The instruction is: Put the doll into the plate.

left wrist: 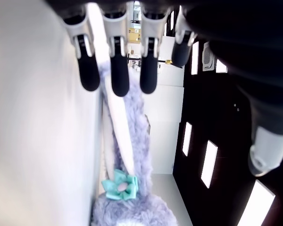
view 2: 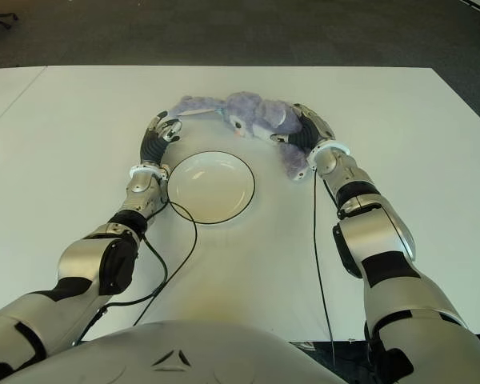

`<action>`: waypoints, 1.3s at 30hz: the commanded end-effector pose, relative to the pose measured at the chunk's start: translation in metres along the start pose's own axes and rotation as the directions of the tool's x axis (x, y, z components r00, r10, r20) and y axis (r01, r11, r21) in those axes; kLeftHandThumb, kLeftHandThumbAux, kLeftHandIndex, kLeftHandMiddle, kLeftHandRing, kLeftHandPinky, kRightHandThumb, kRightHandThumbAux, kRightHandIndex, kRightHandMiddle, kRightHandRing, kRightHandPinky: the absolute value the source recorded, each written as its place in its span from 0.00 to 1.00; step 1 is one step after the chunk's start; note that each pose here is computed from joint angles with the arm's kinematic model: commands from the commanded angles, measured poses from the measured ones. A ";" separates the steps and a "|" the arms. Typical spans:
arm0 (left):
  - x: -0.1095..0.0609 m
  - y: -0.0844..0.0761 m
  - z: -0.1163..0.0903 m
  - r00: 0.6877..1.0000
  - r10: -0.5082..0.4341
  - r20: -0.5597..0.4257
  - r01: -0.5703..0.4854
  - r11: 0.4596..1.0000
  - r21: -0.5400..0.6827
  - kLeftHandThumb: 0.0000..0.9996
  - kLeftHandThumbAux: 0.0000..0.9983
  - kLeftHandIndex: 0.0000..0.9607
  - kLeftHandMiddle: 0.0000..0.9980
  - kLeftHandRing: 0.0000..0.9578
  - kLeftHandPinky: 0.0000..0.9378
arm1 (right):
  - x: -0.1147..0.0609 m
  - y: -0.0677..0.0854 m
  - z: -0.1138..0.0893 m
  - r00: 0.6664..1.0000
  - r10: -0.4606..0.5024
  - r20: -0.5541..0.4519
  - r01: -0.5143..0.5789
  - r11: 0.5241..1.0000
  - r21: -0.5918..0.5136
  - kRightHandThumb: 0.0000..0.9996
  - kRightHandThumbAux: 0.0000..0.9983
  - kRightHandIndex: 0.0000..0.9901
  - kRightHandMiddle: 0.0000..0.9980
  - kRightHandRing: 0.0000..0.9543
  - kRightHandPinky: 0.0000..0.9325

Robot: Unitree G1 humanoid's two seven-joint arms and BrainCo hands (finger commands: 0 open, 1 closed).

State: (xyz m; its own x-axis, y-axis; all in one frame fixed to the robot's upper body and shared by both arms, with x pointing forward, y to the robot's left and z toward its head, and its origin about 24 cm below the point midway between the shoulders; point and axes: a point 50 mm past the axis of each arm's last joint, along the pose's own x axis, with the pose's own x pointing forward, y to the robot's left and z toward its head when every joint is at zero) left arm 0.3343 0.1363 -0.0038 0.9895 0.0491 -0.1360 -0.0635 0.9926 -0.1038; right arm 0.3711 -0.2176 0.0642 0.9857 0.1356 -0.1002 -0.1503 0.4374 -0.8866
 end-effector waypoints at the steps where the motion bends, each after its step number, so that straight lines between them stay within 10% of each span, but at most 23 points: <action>1: -0.039 0.004 -0.068 0.955 0.041 -0.294 -0.045 0.999 -0.005 0.00 0.56 0.14 0.26 0.29 0.29 | -0.015 0.041 -0.008 0.984 0.179 -0.008 -0.179 0.984 -0.025 0.17 0.50 0.00 0.00 0.00 0.03; 22: -0.039 0.003 -0.067 0.953 0.046 -0.298 -0.049 0.999 0.000 0.00 0.57 0.15 0.25 0.28 0.29 | -0.019 0.047 0.015 0.960 0.165 0.225 -0.166 0.986 -0.015 0.27 0.64 0.04 0.03 0.13 0.29; 32: -0.039 0.005 -0.068 0.950 0.051 -0.309 -0.055 0.998 -0.005 0.00 0.59 0.15 0.25 0.28 0.29 | -0.023 0.051 0.024 0.936 0.175 0.304 -0.204 0.977 0.064 0.40 0.67 0.13 0.24 0.32 0.40; 36: -0.039 0.004 -0.068 0.952 0.048 -0.304 -0.053 0.999 -0.008 0.00 0.57 0.13 0.24 0.27 0.25 | -0.025 0.053 0.029 0.923 0.170 0.346 -0.208 0.975 0.075 0.68 0.72 0.40 0.35 0.40 0.45; 39: -0.039 0.005 -0.068 0.952 0.047 -0.303 -0.052 0.999 -0.007 0.00 0.56 0.13 0.24 0.26 0.26 | -0.026 0.054 0.031 0.914 0.170 0.369 -0.205 0.977 0.057 0.70 0.71 0.43 0.57 0.62 0.70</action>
State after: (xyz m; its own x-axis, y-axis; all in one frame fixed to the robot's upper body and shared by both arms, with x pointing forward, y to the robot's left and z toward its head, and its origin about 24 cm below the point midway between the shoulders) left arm 0.3341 0.1357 -0.0041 0.9880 0.0666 -0.1392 -0.0806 0.9919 -0.0978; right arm 0.3486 -0.1823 0.0566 0.8923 0.4509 0.0209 -0.2391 0.5115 -0.8253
